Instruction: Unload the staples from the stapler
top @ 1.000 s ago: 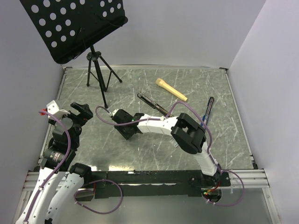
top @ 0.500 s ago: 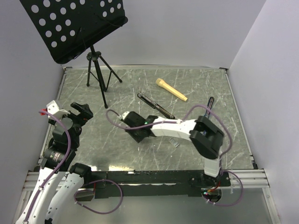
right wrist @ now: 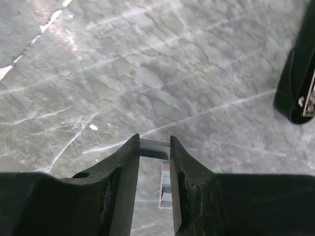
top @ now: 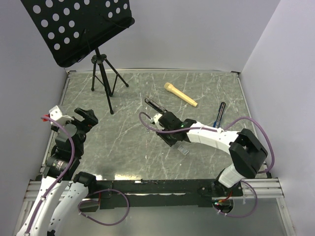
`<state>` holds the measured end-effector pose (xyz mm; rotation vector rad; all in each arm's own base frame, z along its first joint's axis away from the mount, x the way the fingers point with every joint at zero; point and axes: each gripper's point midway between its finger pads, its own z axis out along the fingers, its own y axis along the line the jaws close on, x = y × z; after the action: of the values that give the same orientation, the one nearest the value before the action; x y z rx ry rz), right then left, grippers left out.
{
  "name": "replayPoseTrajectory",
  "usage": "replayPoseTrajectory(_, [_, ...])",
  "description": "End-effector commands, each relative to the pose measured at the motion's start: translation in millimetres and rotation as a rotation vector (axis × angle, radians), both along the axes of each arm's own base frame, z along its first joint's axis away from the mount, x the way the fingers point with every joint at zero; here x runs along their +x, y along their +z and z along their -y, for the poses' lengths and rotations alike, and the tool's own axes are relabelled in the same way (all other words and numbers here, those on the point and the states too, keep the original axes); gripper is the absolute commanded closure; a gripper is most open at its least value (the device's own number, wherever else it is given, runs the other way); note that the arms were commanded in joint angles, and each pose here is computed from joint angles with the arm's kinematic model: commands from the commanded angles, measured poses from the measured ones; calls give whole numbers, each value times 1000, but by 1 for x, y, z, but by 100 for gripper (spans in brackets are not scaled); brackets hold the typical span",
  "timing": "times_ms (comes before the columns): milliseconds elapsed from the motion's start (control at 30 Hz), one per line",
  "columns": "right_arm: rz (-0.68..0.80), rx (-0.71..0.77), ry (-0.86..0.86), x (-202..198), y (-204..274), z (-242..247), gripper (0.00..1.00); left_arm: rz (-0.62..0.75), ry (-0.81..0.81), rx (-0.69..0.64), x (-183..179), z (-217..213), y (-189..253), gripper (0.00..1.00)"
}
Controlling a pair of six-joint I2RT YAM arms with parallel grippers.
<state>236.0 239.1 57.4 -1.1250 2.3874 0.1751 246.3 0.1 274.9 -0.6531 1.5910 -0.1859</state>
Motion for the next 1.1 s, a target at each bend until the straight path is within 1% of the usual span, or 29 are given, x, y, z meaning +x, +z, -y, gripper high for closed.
replayPoseTrajectory(0, [-7, -13, 11, 6, 4, 14, 65, 17, 7, -7, 3, 0, 3, 3])
replayPoseTrajectory(133, [-10, -9, -5, 7, 7, 24, 64, 21, -8, -3, 1, 3, 5, 3])
replayPoseTrajectory(233, [-68, 6, -12, 0, 7, 35, 64, 21, -17, 6, 0, 6, 6, 3])
replayPoseTrajectory(367, [-81, 6, 5, -9, 8, 43, 64, 36, -29, 4, -3, 8, 9, 2])
replayPoseTrajectory(533, [-98, -58, 21, -18, -3, 59, 63, 46, -43, 3, -5, 11, 12, 2])
replayPoseTrajectory(667, [-108, -44, 41, -21, -5, 56, 64, 49, -42, 5, -6, 11, 13, 2])
replayPoseTrajectory(800, [-115, -94, 43, -22, -15, 65, 63, 50, -36, 3, -7, 10, 13, 2])
replayPoseTrajectory(900, [-112, -71, 51, -22, -15, 62, 63, 49, -37, 4, -7, 10, 13, 2])
replayPoseTrajectory(1067, [-107, -80, 53, -22, -19, 64, 60, 48, -37, 3, -6, 10, 12, 2])
